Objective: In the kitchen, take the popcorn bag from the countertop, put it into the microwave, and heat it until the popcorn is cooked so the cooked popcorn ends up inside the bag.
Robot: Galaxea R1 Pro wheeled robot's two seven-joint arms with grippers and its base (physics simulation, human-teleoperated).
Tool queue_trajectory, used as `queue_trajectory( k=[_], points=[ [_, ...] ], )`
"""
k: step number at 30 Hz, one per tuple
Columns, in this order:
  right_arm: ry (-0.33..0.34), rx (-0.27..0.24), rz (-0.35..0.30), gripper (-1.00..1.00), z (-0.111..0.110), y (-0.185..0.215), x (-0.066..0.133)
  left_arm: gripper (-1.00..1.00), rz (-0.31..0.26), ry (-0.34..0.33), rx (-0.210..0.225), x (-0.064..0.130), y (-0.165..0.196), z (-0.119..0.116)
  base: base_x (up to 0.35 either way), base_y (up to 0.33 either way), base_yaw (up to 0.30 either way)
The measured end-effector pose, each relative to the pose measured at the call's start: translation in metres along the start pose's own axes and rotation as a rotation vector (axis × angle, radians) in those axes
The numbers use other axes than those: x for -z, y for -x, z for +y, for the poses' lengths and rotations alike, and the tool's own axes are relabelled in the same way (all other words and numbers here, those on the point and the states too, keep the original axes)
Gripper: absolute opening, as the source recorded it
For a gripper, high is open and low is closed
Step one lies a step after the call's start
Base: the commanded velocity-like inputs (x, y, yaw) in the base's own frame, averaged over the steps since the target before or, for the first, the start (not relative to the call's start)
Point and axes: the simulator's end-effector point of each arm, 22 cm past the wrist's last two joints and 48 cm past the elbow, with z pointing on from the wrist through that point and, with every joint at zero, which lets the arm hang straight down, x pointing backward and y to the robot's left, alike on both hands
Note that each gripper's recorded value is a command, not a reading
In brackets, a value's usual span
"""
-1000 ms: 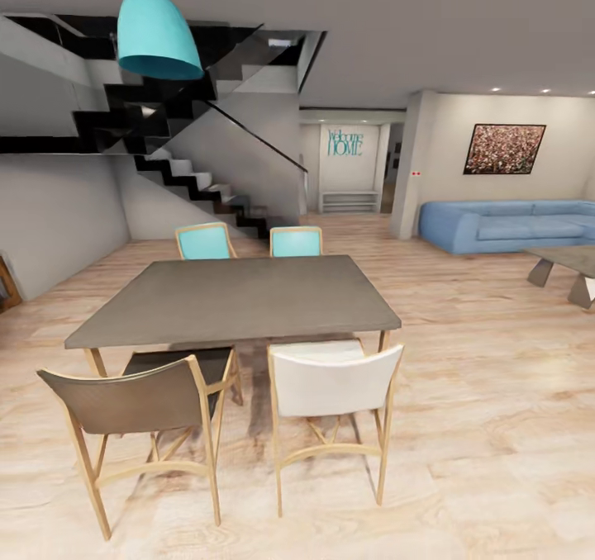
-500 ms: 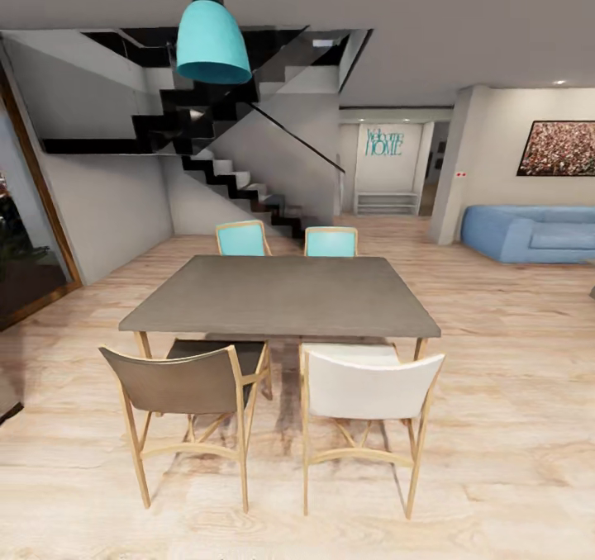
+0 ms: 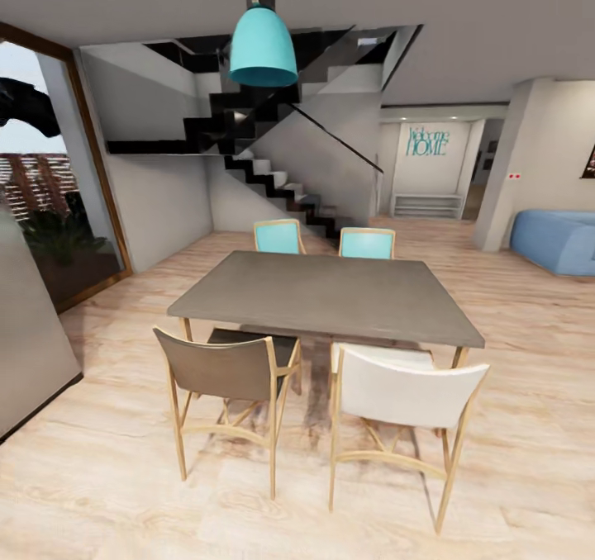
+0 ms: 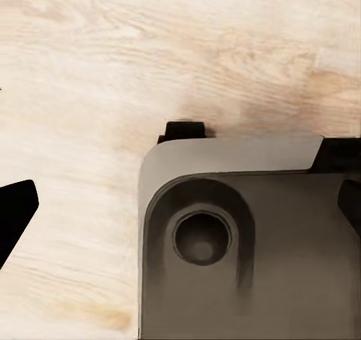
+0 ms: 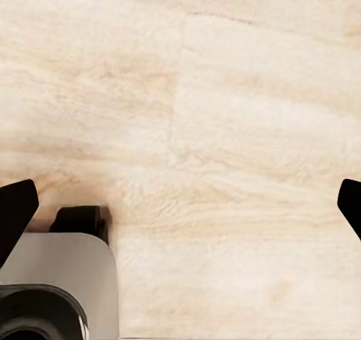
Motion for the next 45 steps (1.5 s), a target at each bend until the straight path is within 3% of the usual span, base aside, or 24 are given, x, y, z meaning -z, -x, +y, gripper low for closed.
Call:
queue_trajectory(
  k=[9,45],
  points=[
    [0.026,-0.006,0.000,1.00,0.021,0.000,0.002,1.00,-0.029,-0.005,-0.003,0.000,0.006,-0.004,-0.142,0.000,0.284],
    [0.038,-0.005,0.002,1.00,0.030,-0.001,0.002,1.00,-0.023,-0.009,0.002,0.000,0.005,-0.010,0.000,0.000,0.284]
  ],
)
